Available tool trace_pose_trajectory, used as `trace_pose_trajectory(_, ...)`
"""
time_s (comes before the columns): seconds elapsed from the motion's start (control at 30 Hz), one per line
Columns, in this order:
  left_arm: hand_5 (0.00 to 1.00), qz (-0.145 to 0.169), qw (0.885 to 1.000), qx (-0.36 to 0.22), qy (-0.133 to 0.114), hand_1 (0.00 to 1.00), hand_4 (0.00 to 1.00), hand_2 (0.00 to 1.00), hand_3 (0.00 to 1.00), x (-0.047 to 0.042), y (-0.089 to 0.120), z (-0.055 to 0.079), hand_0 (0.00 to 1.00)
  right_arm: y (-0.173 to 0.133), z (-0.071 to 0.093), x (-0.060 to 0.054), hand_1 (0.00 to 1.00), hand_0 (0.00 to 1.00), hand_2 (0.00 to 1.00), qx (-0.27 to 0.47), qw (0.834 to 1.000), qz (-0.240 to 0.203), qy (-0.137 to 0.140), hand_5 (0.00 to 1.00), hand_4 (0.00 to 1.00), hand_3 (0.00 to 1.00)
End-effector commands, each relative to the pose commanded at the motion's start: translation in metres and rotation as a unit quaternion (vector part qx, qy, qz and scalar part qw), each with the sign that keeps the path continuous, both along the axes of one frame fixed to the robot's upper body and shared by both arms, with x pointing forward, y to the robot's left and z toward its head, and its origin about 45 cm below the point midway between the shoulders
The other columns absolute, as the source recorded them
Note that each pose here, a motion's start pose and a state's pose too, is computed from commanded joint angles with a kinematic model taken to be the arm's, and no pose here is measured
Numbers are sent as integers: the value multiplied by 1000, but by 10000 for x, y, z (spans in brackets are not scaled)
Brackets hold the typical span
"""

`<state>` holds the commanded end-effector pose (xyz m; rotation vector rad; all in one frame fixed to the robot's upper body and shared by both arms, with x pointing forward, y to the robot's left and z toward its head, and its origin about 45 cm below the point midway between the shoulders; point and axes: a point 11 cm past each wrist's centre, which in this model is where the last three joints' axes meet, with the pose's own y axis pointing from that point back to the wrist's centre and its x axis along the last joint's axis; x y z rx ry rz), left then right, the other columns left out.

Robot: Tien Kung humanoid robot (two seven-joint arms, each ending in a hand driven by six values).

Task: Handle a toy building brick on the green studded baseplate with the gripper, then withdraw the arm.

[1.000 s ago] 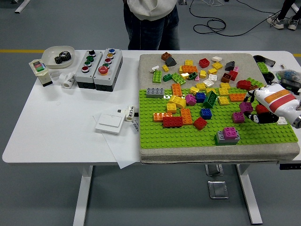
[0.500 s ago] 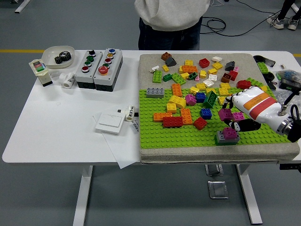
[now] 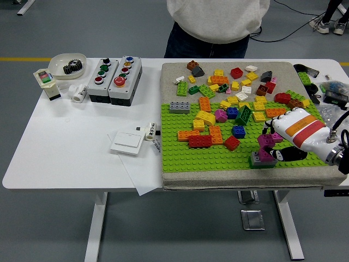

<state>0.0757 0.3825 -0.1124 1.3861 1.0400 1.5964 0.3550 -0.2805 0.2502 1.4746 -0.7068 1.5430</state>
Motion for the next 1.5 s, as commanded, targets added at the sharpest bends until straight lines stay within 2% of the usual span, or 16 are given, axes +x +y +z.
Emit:
trace_pose_trajectory(0.4, 613, -2, 1000, 1, 4, 687, 565, 652, 549, -28, 6, -3, 603, -52, -35, -75, 393, 233, 522, 6, 1000, -20, 9, 373, 735, 523)
trace_pose_trajectory(0.6, 613, -3, 1000, 1, 6, 687, 565, 650, 549, -38, 11, -3, 603, 1, 1, -114, 385, 224, 520, 30, 998, -49, 3, 383, 736, 518)
trace_pose_trajectory(0.77, 612, -3, 1000, 2, 4, 687, 564, 649, 549, -35, 15, -2, 604, 24, 4, -137, 386, 225, 522, 38, 996, -76, 12, 390, 746, 520)
trace_pose_trajectory(1.0, 611, -2, 1000, 1, 3, 687, 564, 648, 549, -22, 15, 0, 603, 17, -57, -131, 388, 225, 524, 21, 997, -77, 18, 392, 746, 520)
trace_pose_trajectory(1.5, 612, 1, 1000, 2, -1, 687, 564, 648, 548, 2, 12, 4, 605, 48, -103, -122, 386, 221, 526, 8, 998, -60, 12, 415, 758, 525)
